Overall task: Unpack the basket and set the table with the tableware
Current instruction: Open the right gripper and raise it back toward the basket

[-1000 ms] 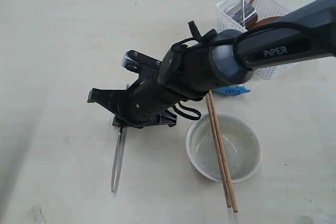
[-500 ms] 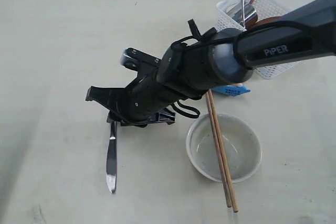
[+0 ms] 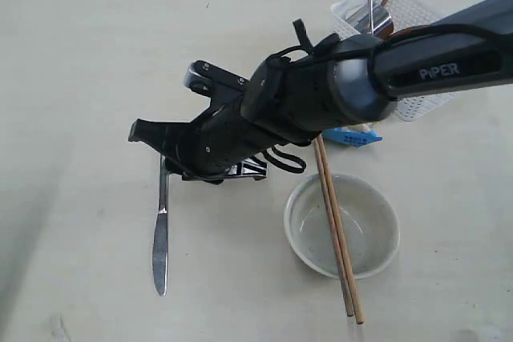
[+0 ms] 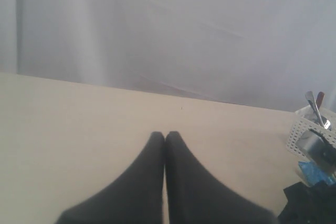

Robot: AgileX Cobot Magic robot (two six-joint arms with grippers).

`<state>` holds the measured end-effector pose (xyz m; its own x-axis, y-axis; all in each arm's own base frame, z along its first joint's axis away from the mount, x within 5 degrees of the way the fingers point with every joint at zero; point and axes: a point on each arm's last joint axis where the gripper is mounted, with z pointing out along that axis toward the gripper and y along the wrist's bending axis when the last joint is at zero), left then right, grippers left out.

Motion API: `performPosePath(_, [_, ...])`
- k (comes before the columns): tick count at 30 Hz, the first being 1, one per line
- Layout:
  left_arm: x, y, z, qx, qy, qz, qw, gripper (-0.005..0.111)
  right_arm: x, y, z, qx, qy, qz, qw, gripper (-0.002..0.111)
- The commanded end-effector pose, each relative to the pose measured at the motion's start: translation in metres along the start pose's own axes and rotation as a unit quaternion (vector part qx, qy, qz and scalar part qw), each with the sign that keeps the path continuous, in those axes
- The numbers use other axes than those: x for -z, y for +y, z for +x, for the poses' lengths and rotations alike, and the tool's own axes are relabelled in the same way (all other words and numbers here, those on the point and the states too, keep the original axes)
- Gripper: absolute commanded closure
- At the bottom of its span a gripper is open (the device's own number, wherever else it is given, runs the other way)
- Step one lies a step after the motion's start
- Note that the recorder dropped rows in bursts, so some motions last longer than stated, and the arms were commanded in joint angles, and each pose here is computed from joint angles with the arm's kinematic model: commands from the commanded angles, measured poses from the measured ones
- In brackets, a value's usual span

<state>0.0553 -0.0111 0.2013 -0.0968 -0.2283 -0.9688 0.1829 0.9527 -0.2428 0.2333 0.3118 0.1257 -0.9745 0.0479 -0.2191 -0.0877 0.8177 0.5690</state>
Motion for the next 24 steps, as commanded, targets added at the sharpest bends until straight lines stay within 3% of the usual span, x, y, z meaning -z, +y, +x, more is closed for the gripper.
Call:
performPosePath(1, [0.000, 0.000, 0.001, -0.008, 0.000, 0.001, 1.000, 0.107, 0.030, 0.018, -0.008, 0.029, -0.031, -0.033, 0.999, 0.104])
performPosePath(2, [0.000, 0.000, 0.001, -0.008, 0.000, 0.001, 1.000, 0.107, 0.037, 0.022, -0.010, 0.036, -0.038, -0.041, 0.998, 0.109])
performPosePath(6, [0.000, 0.000, 0.001, -0.008, 0.000, 0.001, 1.000, 0.107, 0.083, 0.040, -0.023, 0.068, -0.093, -0.083, 0.990, 0.109])
performPosePath(10, [0.000, 0.000, 0.001, -0.008, 0.000, 0.001, 1.000, 0.107, 0.137, 0.030, -0.053, 0.082, -0.137, -0.105, 0.982, 0.109])
performPosePath(18, [0.000, 0.000, 0.001, -0.008, 0.000, 0.001, 1.000, 0.107, 0.203, -0.045, -0.103, 0.028, -0.154, -0.070, 0.985, 0.109])
performPosePath(24, [0.000, 0.000, 0.001, -0.008, 0.000, 0.001, 1.000, 0.107, 0.225, -0.087, -0.127, 0.005, -0.193, -0.036, 0.980, 0.109])
